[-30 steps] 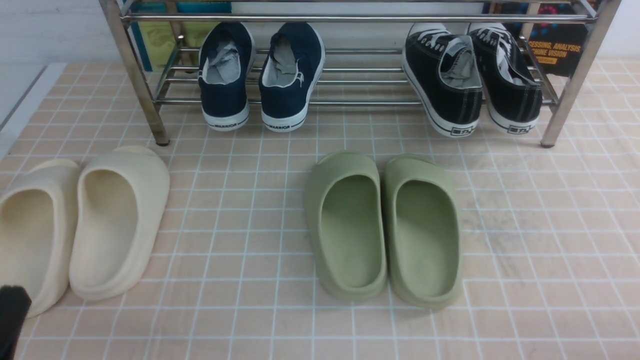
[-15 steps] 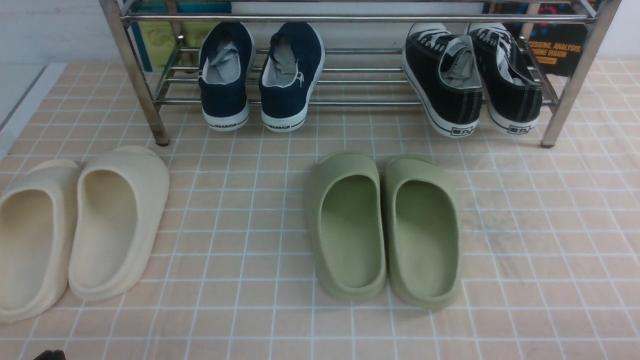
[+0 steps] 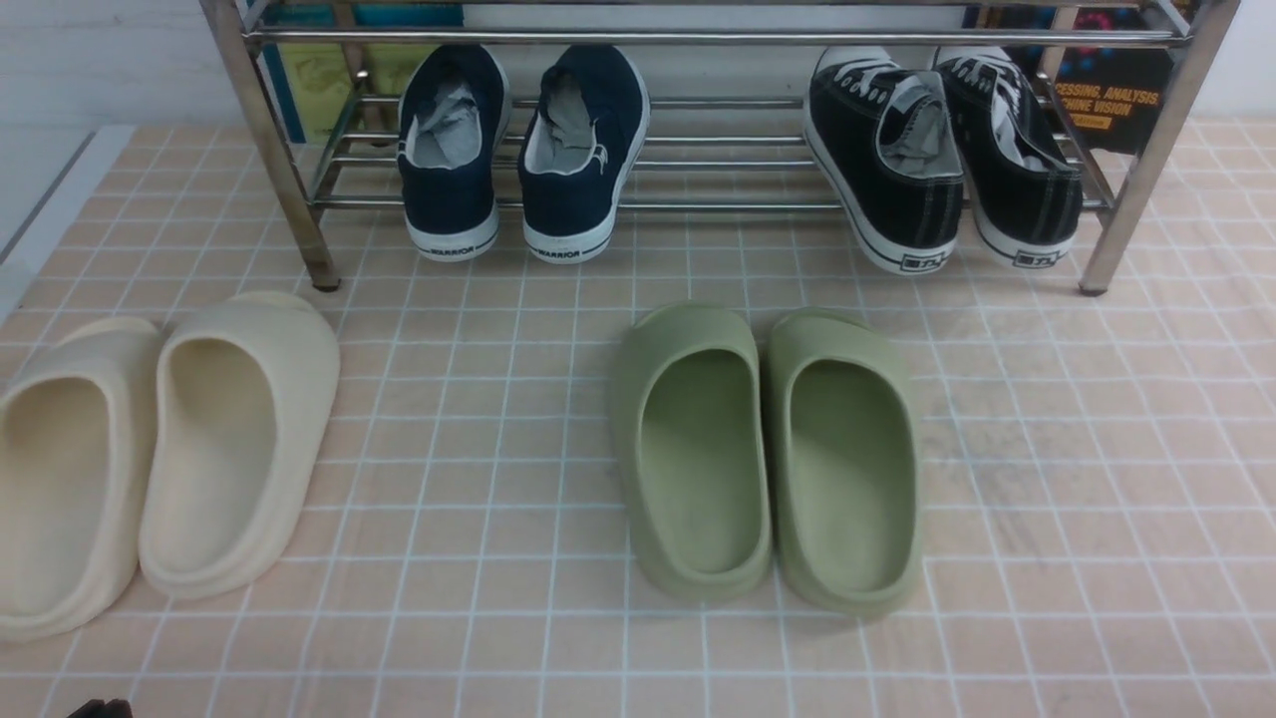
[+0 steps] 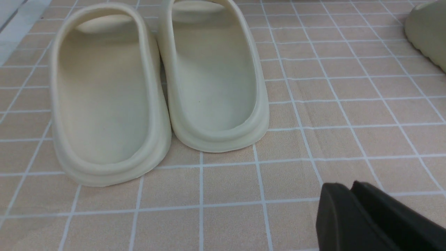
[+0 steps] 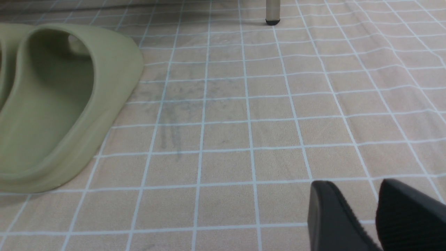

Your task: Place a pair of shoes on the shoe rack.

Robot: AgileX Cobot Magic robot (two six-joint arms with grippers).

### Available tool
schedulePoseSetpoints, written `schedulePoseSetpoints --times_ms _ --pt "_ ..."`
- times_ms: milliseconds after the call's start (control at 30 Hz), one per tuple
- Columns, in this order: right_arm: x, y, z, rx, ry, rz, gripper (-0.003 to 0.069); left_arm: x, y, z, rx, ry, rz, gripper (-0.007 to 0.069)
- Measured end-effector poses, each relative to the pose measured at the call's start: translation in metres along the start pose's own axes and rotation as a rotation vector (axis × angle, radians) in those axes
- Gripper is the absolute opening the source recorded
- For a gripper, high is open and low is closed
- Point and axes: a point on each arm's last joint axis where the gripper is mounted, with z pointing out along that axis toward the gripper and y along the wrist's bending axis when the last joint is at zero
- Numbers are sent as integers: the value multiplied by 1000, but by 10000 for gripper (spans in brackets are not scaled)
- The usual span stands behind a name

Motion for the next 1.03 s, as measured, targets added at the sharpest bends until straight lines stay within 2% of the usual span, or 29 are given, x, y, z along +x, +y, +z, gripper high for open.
schedulePoseSetpoints --times_ms 1033 --pt "0 0 0 0 0 0 239 0 0 0 0 0 -1 115"
